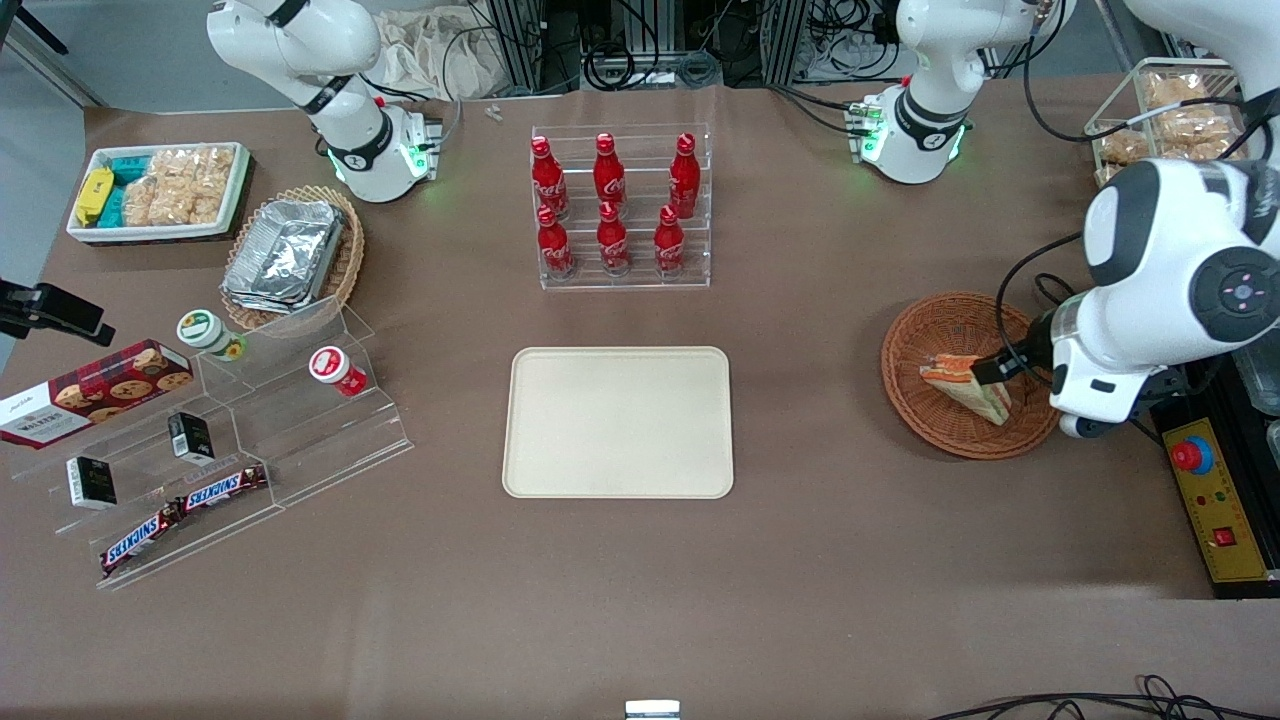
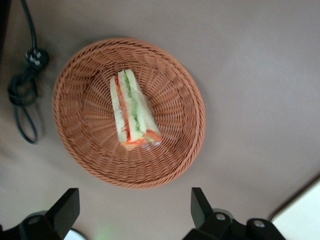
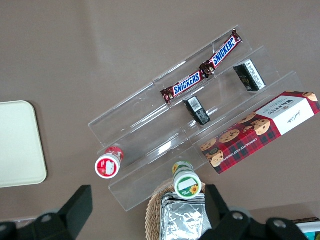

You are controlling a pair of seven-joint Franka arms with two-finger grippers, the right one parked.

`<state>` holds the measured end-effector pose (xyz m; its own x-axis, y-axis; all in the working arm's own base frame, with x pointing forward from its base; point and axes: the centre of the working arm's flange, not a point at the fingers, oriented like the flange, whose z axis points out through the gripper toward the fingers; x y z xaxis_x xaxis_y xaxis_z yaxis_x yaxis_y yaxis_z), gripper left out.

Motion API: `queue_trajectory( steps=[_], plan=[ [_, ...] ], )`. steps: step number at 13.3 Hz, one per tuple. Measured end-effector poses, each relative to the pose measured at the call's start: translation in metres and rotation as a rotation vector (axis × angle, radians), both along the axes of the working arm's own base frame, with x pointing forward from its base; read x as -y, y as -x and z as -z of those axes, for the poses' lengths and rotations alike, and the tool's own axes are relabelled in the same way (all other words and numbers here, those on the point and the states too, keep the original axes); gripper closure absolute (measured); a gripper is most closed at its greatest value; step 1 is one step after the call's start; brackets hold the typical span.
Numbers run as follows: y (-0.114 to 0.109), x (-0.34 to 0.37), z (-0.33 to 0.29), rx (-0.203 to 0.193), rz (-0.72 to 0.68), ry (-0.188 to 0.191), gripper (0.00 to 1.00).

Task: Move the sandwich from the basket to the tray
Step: 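Close the left gripper on the wrapped sandwich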

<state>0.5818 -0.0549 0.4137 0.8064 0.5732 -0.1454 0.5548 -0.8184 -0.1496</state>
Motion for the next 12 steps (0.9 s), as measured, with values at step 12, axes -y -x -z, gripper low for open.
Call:
queue_trajectory(
  steps=[12],
  plan=[
    [0.041,-0.055,0.128,0.079,-0.499,-0.069,0.00]
  ],
)
